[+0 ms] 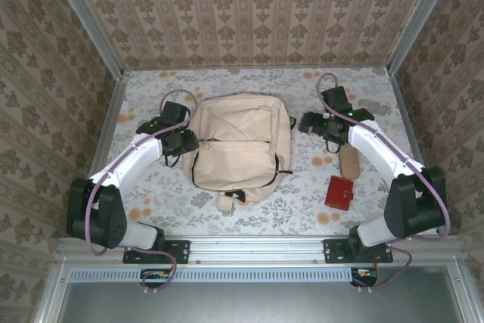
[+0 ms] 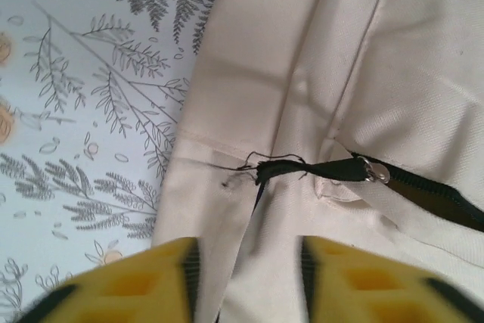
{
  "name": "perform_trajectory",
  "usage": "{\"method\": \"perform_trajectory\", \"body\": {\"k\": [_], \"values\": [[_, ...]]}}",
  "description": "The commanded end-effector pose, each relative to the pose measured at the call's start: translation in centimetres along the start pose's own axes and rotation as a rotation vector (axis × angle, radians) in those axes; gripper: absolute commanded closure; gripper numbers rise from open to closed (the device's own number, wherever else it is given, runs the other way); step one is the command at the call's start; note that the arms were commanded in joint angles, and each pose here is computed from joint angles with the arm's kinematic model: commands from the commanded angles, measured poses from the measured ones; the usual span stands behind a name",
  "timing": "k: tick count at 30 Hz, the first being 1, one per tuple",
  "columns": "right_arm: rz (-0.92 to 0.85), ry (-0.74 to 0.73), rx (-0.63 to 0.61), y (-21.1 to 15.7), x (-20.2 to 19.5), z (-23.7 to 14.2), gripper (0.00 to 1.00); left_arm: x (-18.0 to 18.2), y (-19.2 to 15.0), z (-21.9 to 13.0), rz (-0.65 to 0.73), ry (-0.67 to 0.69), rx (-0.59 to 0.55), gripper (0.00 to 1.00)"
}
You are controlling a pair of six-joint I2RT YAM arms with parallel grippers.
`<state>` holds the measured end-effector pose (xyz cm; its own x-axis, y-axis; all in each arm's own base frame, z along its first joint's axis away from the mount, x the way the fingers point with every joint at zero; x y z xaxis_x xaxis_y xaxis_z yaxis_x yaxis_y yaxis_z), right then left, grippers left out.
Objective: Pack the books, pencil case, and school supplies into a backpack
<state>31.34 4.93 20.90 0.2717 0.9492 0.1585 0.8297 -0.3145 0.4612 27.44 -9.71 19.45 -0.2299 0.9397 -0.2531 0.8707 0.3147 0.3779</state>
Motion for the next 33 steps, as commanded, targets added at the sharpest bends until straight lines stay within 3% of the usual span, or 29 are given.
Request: {"method": "perform_trajectory", "body": {"k": [1,3,6,12,19,30,33], "values": [[0.005,-0.33,0.072,-2.1,-5.5,0.6,0.0,0.3,-0.2,-1.6,0.017,-0.011,0.0,0.39],[0.037,-0.379,0.1,-2.4,-7.2,0.9,0.0,0.1,0.1,-2.3,0.02,-0.034,-0.018,0.29],[0.057,-0.416,0.127,-2.9,-8.3,1.5,0.0,-0.2,0.6,-3.0,0.032,-0.063,-0.041,0.23],[0.057,-0.255,0.289,-4.6,-8.2,4.8,0.0,-0.6,0.7,-3.6,0.07,-0.125,-0.044,0.16],[0.035,-0.215,0.363,-6.1,-8.2,6.2,0.02,-0.7,0.7,-3.9,0.089,-0.159,-0.057,0.05],[0.045,-0.233,0.335,-5.1,-8.0,6.7,0.38,-2.0,1.3,-4.2,0.168,-0.207,-0.05,0.02],[0.035,-0.23,0.302,-4.5,-7.5,5.8,0.44,-3.2,1.3,-4.4,0.24,-0.232,-0.055,0.01]]}}
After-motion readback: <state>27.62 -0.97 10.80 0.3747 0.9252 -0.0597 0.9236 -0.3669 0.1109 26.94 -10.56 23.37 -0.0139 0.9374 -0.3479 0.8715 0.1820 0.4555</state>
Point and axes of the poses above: each hand's point on the last joint's axis, 136 mm out from that joint toward the fingers, its own z axis out along the fingers, its own x axis along the line the jaws close on, y = z × x, the point moved 9 cm from there along -z, back along the fingers, and after that the axes turned 3 degrees about -z, right-handed, at the moved point
